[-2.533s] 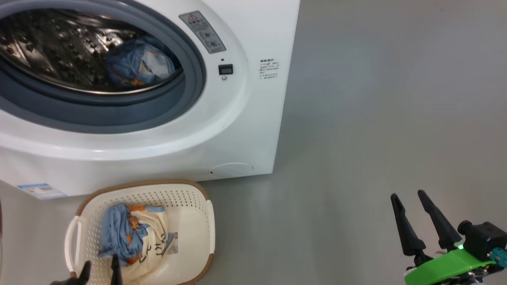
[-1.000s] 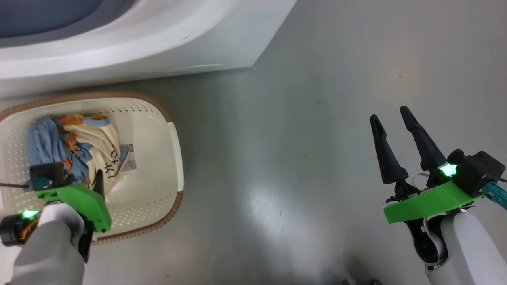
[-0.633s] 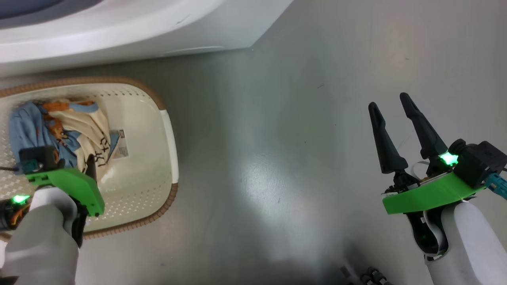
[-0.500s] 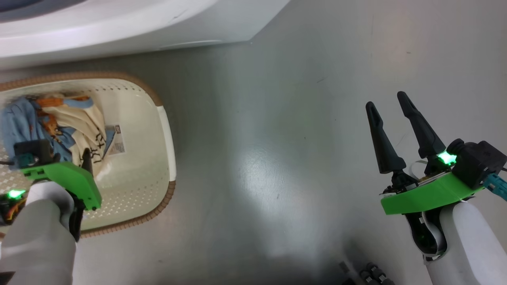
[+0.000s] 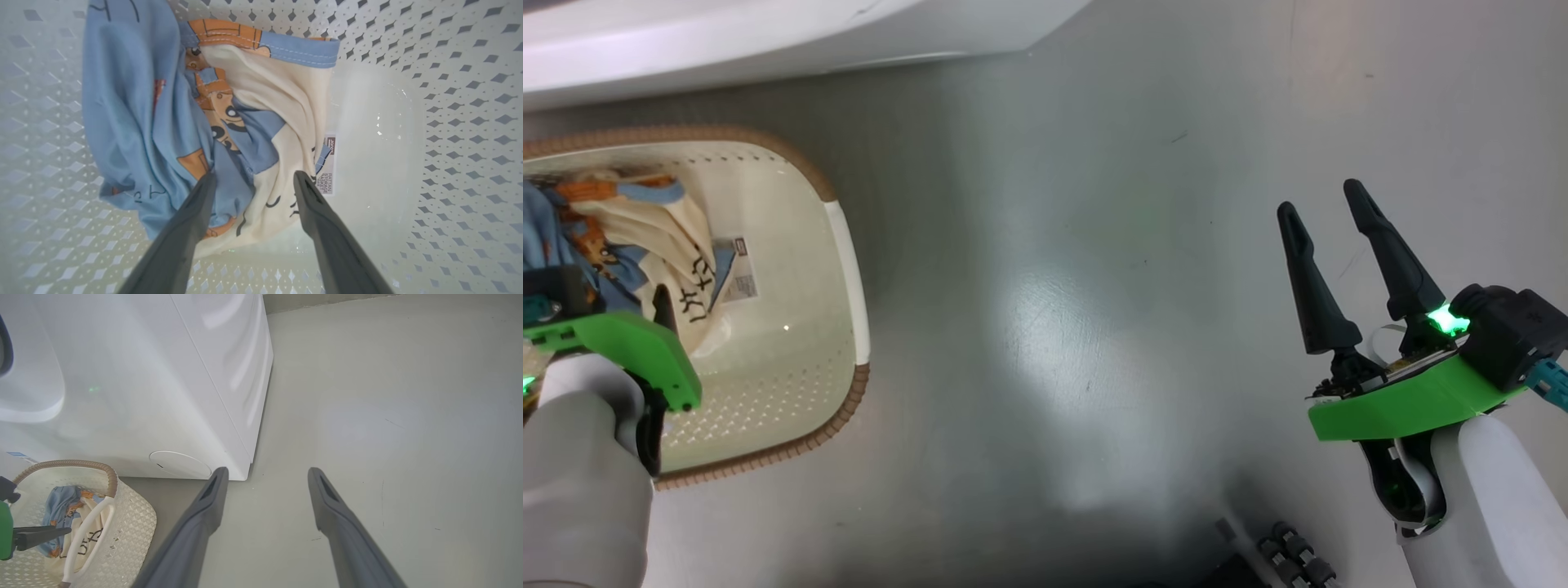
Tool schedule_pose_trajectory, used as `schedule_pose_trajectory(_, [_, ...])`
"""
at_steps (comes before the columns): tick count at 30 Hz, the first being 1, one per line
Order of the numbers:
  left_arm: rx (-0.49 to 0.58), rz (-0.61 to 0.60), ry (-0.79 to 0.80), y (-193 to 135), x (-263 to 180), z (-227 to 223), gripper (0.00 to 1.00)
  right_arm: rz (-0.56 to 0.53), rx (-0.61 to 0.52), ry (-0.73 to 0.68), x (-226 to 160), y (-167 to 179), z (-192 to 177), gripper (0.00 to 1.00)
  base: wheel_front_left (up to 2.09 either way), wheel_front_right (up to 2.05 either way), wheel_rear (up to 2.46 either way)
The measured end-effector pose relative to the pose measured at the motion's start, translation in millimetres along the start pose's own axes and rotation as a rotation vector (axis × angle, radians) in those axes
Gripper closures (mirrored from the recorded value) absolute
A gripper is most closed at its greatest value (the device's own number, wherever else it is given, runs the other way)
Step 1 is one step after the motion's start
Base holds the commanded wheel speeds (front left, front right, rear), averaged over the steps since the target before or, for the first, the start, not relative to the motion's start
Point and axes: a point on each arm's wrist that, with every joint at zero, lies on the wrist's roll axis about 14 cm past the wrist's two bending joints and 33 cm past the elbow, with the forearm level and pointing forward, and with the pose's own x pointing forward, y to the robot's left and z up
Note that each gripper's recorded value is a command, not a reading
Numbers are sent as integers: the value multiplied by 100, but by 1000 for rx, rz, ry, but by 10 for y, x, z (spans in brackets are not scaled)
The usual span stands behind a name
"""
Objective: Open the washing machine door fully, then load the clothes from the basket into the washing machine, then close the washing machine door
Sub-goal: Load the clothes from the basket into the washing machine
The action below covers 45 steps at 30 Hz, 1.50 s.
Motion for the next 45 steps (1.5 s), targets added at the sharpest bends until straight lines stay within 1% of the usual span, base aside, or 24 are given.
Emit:
schedule_pose_trajectory(10, [4,20,13,71,100,-38,0,0,-7,12,8,-14,-69,0,0,0,0])
schedule_pose_trajectory(16, [-22,20,8,46,158,21,0,-3,-10,16,13,-33,-84,0,0,0,0])
schedule_pose_trajectory(17, [-21,20,8,47,162,22,54,-3,-11,15,11,-35,-80,0,0,0,0])
schedule_pose_trajectory(18, [-21,18,8,41,165,22,71,-5,-12,15,8,-39,-77,0,0,0,0])
schedule_pose_trajectory(20, [-27,16,8,31,169,24,100,-5,-15,12,7,-45,-65,0,0,0,0])
schedule_pose_trajectory(29, [-47,9,0,25,139,83,100,5,-22,2,18,-36,-22,0,0,0,0])
schedule_pose_trajectory(32, [-66,1,-40,0,101,186,100,12,-21,-8,30,-10,12,0,0,0,0])
schedule_pose_trajectory(35, [-135,-4,-99,-30,29,305,100,23,-18,-23,40,32,69,0,0,0,0])
schedule_pose_trajectory(38, [-169,-5,-140,-33,-31,391,100,30,-19,-33,43,55,115,0,0,0,0])
schedule_pose_trajectory(42, [-178,-19,-208,-51,-172,548,100,47,-24,-60,46,107,233,0,0,0,0])
schedule_pose_trajectory(45, [-180,-20,-234,-22,-292,581,100,57,-26,-79,41,140,320,0,0,0,0])
